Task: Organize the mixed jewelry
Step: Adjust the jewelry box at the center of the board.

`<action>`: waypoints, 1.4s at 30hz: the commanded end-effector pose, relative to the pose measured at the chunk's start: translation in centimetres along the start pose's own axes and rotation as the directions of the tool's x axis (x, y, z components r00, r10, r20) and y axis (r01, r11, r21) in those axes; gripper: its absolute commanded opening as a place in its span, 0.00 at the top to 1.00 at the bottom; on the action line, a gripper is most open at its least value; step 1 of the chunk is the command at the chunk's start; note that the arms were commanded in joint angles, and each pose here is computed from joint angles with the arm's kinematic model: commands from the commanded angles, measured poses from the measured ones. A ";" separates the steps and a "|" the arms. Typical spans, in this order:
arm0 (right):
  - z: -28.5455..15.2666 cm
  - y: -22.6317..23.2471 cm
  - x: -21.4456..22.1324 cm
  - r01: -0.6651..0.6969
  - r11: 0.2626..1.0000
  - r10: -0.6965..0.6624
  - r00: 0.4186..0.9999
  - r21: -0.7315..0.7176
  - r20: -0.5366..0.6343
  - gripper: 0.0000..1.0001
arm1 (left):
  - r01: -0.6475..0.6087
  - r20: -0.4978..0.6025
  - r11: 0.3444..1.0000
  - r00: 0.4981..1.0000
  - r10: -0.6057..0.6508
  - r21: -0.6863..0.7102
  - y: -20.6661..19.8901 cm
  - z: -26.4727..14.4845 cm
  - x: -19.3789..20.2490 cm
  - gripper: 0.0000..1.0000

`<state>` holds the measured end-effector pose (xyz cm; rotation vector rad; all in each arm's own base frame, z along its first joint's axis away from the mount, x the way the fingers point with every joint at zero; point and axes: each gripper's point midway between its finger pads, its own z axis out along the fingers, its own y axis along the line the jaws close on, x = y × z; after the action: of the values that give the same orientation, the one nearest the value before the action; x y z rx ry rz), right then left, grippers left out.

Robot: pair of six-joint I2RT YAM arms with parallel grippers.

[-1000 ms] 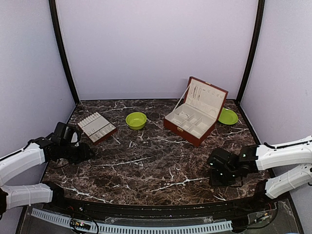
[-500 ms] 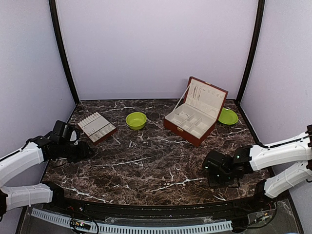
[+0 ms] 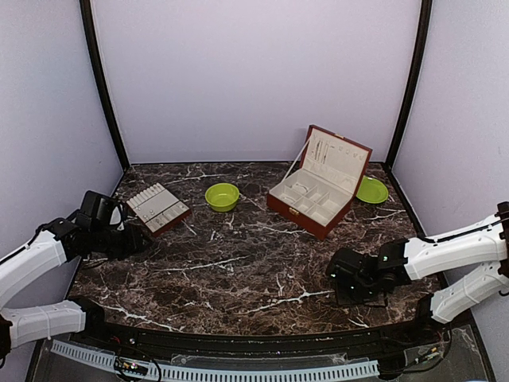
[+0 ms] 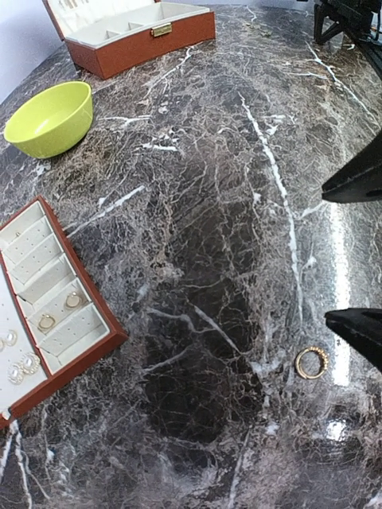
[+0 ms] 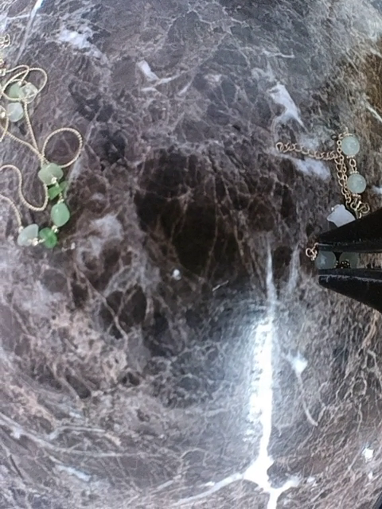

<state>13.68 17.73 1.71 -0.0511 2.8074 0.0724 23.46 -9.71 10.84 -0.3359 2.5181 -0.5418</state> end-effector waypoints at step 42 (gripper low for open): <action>-7.6 5.4 -12.3 -0.141 0.905 0.272 0.917 -0.401 0.292 1.00 | -0.223 0.390 0.915 0.852 0.350 -0.335 3.3 -8.2 -12.6 0.27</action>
<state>21.31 23.08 10.64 0.1366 2.4661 0.6008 28.64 -0.56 22.38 -0.1363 2.1064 -0.0236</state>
